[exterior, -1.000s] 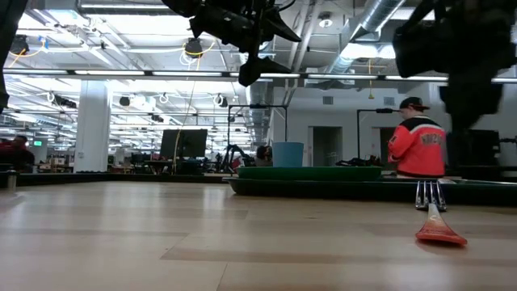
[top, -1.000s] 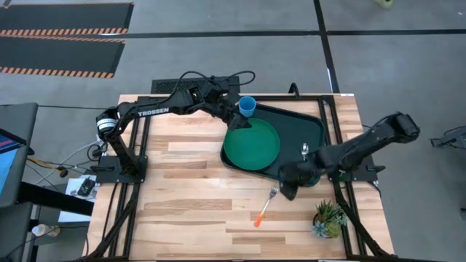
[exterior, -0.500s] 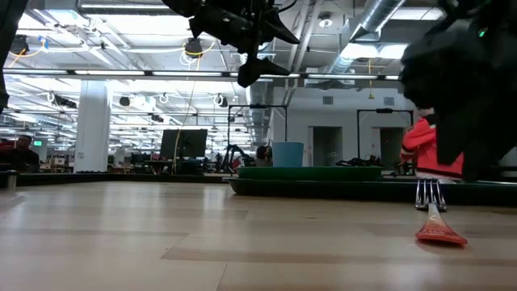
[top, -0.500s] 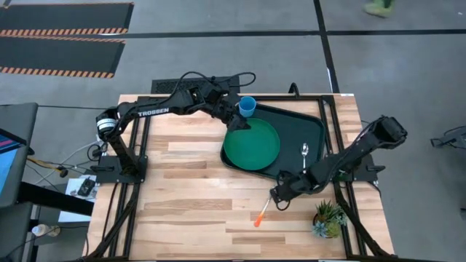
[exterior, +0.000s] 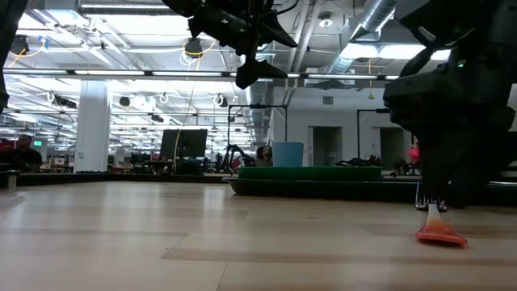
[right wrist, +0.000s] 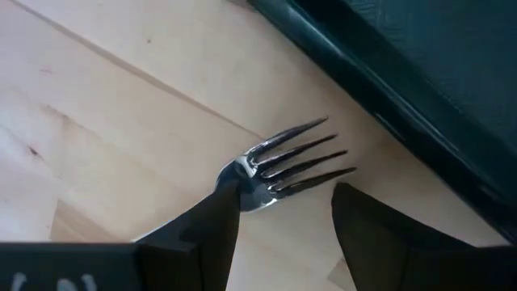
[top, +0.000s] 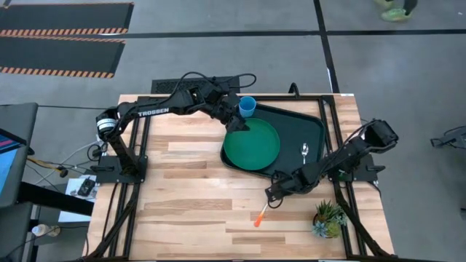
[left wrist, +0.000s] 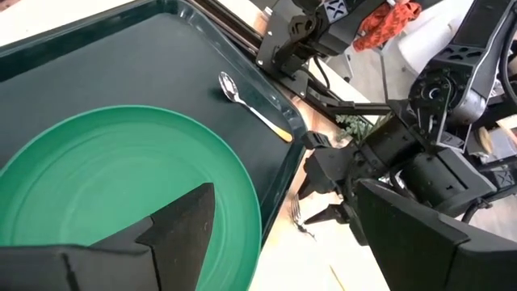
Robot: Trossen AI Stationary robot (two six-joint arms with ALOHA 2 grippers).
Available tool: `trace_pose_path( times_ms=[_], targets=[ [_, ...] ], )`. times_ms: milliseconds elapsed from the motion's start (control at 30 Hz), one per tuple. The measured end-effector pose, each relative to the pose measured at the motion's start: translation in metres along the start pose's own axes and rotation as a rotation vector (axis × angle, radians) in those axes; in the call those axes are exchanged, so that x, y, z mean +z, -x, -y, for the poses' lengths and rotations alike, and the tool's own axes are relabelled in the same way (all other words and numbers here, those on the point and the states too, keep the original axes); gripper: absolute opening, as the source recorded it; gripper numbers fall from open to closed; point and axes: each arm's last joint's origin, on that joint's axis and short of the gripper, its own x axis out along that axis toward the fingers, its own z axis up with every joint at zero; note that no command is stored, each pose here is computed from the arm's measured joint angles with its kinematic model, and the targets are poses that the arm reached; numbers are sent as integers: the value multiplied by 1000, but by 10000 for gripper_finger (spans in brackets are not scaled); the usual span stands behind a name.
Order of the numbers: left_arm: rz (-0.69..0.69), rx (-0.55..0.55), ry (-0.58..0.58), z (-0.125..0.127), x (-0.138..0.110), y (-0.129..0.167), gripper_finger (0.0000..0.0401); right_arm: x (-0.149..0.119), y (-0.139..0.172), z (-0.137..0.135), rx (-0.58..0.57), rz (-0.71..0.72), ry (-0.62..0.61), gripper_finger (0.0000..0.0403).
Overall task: Pick and place plate/cup/fork/spoon on tray
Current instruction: Put the orange fork on the black tray to the right of the green plate
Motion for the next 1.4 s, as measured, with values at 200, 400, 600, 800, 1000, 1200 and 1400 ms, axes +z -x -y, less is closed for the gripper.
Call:
trace_pose_path(
  times_ms=[200,400,600,800,1000,1200,1400],
  targets=[
    [0,1,0,0,0,0,284,5,1,0,1,94,-2,218],
    [1,2,0,0,0,0,284,9,1,-1,9,115,19,214],
    [0,3,6,0,0,0,284,11,-2,-2,13,108,36,174],
    [-3,4,9,0,0,0,284,8,-13,-4,18,56,75,107],
    [-2,8,11,0,0,0,284,6,-9,-12,106,12,92,12],
    [1,9,9,0,0,0,284,7,1,-11,129,11,106,5],
    [1,10,8,0,0,0,284,20,37,-8,185,82,160,3]
  ],
)
